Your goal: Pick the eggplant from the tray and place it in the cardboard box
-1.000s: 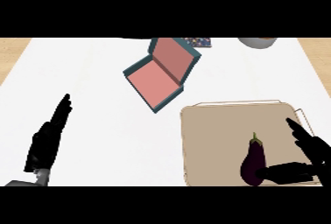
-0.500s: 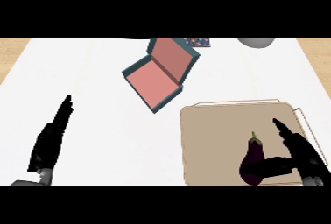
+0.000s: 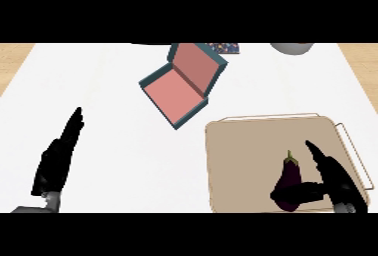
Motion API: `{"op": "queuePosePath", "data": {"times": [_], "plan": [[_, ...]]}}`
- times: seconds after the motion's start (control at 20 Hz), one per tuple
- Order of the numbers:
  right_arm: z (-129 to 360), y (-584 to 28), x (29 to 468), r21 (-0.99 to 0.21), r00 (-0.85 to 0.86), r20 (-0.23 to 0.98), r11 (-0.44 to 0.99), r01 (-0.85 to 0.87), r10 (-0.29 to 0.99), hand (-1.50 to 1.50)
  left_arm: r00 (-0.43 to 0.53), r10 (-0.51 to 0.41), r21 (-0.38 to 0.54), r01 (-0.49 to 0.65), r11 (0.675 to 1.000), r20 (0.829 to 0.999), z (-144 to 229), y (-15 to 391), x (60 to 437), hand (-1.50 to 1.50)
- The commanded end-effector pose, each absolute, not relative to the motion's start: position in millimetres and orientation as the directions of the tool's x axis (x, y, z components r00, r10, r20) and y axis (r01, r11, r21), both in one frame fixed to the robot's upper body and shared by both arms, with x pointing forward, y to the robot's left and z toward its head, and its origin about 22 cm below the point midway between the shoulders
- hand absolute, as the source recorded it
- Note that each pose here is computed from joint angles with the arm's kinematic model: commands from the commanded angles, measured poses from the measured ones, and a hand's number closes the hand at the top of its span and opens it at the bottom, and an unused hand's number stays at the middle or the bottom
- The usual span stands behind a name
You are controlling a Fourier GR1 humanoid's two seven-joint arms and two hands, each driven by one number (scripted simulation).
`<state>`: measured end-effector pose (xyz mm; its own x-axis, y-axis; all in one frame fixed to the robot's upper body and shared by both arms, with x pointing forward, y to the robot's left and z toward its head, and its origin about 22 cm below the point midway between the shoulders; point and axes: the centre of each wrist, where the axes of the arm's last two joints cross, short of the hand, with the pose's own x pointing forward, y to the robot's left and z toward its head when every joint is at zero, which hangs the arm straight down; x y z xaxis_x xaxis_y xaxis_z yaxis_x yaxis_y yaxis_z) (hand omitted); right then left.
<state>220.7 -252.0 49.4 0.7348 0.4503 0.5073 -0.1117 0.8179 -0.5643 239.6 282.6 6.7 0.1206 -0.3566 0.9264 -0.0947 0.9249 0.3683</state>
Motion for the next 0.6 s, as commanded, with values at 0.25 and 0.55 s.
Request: {"op": "queuePosePath", "data": {"times": [0.25, 0.55], "plan": [[50.1, -230.6, 222.4, -0.568, 0.774, 0.467, 0.816, -0.108, 0.428, -1.5, 0.111, -0.362, 0.373, -0.101, 0.922, 0.925, -0.8, 288.5, 235.8, 0.0], [39.1, -241.3, 233.9, -0.56, 0.77, 0.479, 0.822, -0.102, 0.421, -1.5, 0.124, -0.354, 0.366, -0.088, 0.926, 0.927, 16.5, 298.2, 220.1, 0.0]]}}
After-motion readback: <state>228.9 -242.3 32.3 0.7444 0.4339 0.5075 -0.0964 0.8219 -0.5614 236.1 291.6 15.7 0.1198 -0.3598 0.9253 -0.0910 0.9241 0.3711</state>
